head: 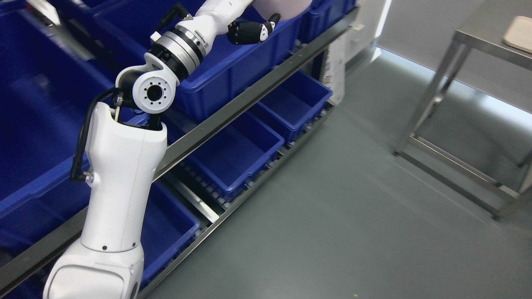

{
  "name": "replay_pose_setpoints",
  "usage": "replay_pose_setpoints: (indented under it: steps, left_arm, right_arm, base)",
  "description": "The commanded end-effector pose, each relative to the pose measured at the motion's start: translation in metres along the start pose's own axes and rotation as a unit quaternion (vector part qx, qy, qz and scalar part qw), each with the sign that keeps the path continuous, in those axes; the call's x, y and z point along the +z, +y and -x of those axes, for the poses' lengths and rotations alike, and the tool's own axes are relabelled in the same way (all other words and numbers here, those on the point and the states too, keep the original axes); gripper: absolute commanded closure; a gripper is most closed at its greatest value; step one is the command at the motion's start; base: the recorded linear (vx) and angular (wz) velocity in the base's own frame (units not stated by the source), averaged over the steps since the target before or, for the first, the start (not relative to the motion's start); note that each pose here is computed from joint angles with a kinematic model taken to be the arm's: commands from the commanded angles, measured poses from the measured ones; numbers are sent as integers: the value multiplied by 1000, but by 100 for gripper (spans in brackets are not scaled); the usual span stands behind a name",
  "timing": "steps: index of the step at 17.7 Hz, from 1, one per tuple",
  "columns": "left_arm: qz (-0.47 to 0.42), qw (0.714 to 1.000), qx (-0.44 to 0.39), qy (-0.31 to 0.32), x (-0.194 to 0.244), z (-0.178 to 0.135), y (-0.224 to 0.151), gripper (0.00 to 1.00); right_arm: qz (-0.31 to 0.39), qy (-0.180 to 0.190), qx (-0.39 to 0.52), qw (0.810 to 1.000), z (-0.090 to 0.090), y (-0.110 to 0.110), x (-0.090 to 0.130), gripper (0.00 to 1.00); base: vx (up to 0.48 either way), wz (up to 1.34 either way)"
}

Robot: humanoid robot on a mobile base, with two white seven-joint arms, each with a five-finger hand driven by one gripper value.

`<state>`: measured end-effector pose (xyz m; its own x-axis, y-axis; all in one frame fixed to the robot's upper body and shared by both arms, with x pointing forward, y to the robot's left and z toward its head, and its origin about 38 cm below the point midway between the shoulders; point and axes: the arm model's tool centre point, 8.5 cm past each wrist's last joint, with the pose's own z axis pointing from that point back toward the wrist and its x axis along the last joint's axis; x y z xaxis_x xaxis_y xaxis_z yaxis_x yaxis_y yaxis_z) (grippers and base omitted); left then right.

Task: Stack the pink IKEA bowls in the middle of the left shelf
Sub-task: 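Lift the stacked bowls and carry them toward the blue bin shelf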

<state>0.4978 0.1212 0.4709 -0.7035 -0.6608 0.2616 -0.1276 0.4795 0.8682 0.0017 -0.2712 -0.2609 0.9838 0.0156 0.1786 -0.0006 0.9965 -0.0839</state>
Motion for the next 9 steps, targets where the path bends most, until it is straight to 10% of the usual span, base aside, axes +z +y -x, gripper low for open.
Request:
replay_pose_setpoints:
  steps: [1, 9]
  left_arm:
    - [-40, 999, -2, 16, 6, 12, 39, 97]
    - [-35, 999, 1, 23, 3, 16, 35, 97]
  right_arm:
    - [9, 0, 1, 1000, 0, -11, 0, 0]
    - [9, 0, 1, 1000, 0, -11, 0, 0]
  base:
    - [-119, 949]
    - [-67, 819]
